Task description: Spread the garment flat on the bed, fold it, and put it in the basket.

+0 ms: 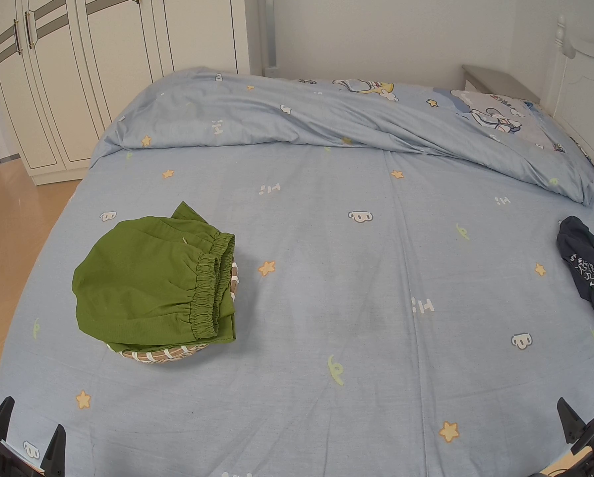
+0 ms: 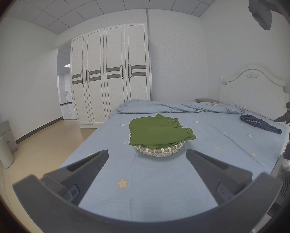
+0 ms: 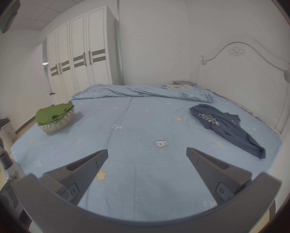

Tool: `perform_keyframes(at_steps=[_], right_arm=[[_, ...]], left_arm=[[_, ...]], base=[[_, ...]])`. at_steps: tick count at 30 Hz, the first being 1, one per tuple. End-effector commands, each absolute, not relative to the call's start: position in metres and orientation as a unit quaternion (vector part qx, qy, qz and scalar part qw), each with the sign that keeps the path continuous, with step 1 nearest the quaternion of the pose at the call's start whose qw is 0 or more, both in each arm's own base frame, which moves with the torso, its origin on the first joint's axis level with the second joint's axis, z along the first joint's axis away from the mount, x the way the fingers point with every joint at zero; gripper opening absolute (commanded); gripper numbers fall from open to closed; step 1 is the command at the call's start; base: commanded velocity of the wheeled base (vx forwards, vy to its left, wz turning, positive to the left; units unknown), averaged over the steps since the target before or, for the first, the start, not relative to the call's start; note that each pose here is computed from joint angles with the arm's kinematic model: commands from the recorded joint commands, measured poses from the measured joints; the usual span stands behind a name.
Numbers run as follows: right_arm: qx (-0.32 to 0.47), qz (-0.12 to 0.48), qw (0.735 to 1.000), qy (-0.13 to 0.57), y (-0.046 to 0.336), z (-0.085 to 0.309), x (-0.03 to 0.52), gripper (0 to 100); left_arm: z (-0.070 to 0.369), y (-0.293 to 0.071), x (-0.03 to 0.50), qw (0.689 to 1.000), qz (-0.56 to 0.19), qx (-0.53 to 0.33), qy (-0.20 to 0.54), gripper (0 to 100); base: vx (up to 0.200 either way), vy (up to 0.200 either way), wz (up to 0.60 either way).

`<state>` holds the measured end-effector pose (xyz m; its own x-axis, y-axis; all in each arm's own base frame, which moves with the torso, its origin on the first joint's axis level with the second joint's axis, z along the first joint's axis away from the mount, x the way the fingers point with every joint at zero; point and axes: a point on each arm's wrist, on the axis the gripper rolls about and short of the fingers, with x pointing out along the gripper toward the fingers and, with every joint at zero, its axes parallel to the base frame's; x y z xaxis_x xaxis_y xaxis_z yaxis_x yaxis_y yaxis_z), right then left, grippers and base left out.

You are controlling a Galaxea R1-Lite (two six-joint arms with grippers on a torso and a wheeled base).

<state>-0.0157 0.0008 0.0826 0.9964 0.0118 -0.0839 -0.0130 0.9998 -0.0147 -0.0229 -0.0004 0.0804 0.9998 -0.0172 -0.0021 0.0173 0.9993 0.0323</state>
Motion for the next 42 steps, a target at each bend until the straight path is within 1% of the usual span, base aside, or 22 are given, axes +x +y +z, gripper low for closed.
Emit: perform_keyframes(at_steps=[1,2,3,4,7,8,9,38,42], right_arm=[[-0.012,0.082,0.995,0.057,-0.0013,0.0778,-0.0138,100],[-0.012,0.082,0.995,0.057,-0.0013,0.0778,-0.0138,100],[-0.008,0.006,0.999,0.046,0.0009,0.0776,-0.0155,100],[-0.004,-0.019,0.999,0.041,0.0016,0.0773,-0.0163,100],[-0.007,-0.002,0.999,0.035,0.0011,0.0772,-0.0173,100],[-0.008,0.015,1.0,0.008,0.0005,0.0762,-0.0214,100],[-0.008,0.015,1.0,-0.002,0.0005,0.0758,-0.0228,100],[-0.008,0.015,1.0,-0.001,0.0005,0.0756,-0.0228,100],[-0.008,0.016,1.0,-0.001,0.0005,0.0756,-0.0228,100]], left_arm=[[0.075,-0.0004,-0.0228,1.0,-0.008,0.016,0.002,100],[0.075,-0.0004,-0.0228,1.0,-0.008,0.016,0.002,100],[0.0754,-0.0004,-0.0229,1.0,-0.008,0.016,0.001,100],[0.0754,-0.0004,-0.0229,1.0,-0.008,0.016,0.001,100],[0.0756,-0.0004,-0.0229,1.0,-0.008,0.016,0.001,100],[0.0754,-0.0004,-0.0229,1.0,-0.008,0.016,0.001,100],[0.0754,-0.0004,-0.0229,1.0,-0.008,0.016,0.001,100],[0.0756,-0.0004,-0.0228,1.0,-0.01,0.015,0.001,100],[0.0752,-0.0004,-0.0227,1.0,-0.009,0.012,0.002,100]], base=[[0.0,0.0,0.0],[0.0,0.0,0.0],[0.0,0.0,0.0],[0.0,0.0,0.0],[0.0,0.0,0.0],[0.0,0.0,0.0],[0.0,0.0,0.0],[0.0,0.0,0.0],[-0.2,0.0,0.0]])
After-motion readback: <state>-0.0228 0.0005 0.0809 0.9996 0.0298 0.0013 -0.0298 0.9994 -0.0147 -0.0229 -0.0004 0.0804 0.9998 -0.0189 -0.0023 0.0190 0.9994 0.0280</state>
